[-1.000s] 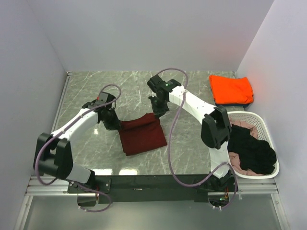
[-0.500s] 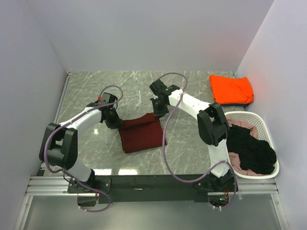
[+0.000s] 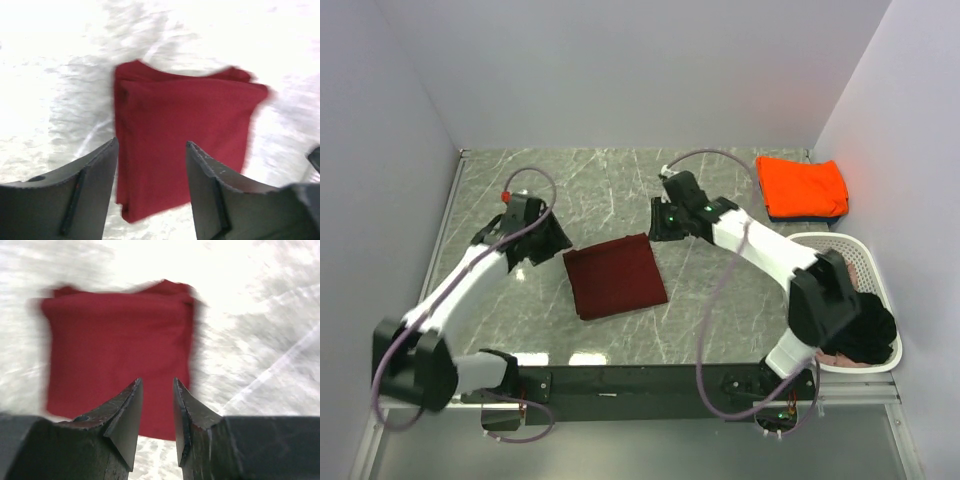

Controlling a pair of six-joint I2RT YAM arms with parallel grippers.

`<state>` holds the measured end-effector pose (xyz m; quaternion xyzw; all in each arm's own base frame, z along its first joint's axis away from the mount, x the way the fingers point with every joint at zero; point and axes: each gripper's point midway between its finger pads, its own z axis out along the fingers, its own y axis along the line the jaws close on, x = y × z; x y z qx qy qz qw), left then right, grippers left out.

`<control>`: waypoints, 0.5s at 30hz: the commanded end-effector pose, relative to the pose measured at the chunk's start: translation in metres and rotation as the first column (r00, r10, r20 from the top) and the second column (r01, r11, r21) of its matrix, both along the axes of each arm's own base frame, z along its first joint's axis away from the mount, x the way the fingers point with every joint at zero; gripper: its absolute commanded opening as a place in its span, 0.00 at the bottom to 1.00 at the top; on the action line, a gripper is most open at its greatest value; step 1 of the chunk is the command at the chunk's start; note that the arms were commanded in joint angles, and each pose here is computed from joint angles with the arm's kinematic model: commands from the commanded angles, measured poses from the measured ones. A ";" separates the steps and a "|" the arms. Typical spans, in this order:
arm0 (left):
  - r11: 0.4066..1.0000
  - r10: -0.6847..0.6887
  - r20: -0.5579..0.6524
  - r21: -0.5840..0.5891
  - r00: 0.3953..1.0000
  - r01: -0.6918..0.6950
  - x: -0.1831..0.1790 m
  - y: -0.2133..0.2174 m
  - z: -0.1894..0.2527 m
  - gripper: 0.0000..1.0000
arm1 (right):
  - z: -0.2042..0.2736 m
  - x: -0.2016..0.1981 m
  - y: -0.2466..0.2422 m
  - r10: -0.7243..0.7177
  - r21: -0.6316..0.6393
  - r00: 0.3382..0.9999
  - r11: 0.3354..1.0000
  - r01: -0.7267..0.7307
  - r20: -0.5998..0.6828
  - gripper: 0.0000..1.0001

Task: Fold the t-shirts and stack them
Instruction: Fold the tshirt

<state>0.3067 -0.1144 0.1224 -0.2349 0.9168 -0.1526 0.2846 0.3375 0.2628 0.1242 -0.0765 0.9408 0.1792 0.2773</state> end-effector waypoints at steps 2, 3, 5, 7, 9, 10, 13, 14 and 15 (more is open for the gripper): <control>0.987 -0.103 0.146 -0.106 0.984 0.120 -0.021 -0.023 0.032 0.59 | 0.053 -0.008 0.036 0.168 0.254 0.962 0.942 -0.221 0.214 0.38; 0.979 -0.129 0.193 -0.130 0.973 0.156 -0.019 -0.031 0.037 0.59 | 0.047 -0.015 0.037 0.196 0.272 0.959 0.930 -0.248 0.206 0.38; 0.952 -0.194 0.201 -0.197 0.960 0.234 -0.030 -0.050 0.029 0.57 | 0.049 -0.026 0.052 0.278 0.344 0.937 0.876 -0.338 0.211 0.38; 0.926 -0.227 0.244 -0.244 0.943 0.286 -0.026 -0.064 0.027 0.55 | 0.040 -0.024 0.061 0.317 0.379 0.927 0.848 -0.371 0.199 0.38; 0.912 -0.243 0.238 -0.275 0.940 0.305 -0.020 -0.072 0.017 0.55 | 0.031 -0.026 0.071 0.366 0.433 0.916 0.807 -0.401 0.166 0.38; 0.913 -0.235 0.237 -0.280 0.943 0.298 -0.010 -0.074 0.011 0.55 | 0.032 -0.020 0.073 0.369 0.450 0.912 0.793 -0.410 0.180 0.37; 0.912 -0.184 0.199 -0.332 0.963 0.243 0.016 -0.064 -0.010 0.54 | 0.021 -0.007 0.084 0.399 0.512 0.905 0.752 -0.414 0.145 0.38; 0.904 -0.174 0.206 -0.354 0.963 0.239 0.023 -0.062 -0.011 0.54 | 0.016 0.002 0.083 0.388 0.529 0.913 0.753 -0.392 0.123 0.37; 0.902 -0.164 0.193 -0.368 0.967 0.227 0.028 -0.058 -0.017 0.54 | 0.005 0.009 0.087 0.402 0.547 0.911 0.744 -0.384 0.092 0.38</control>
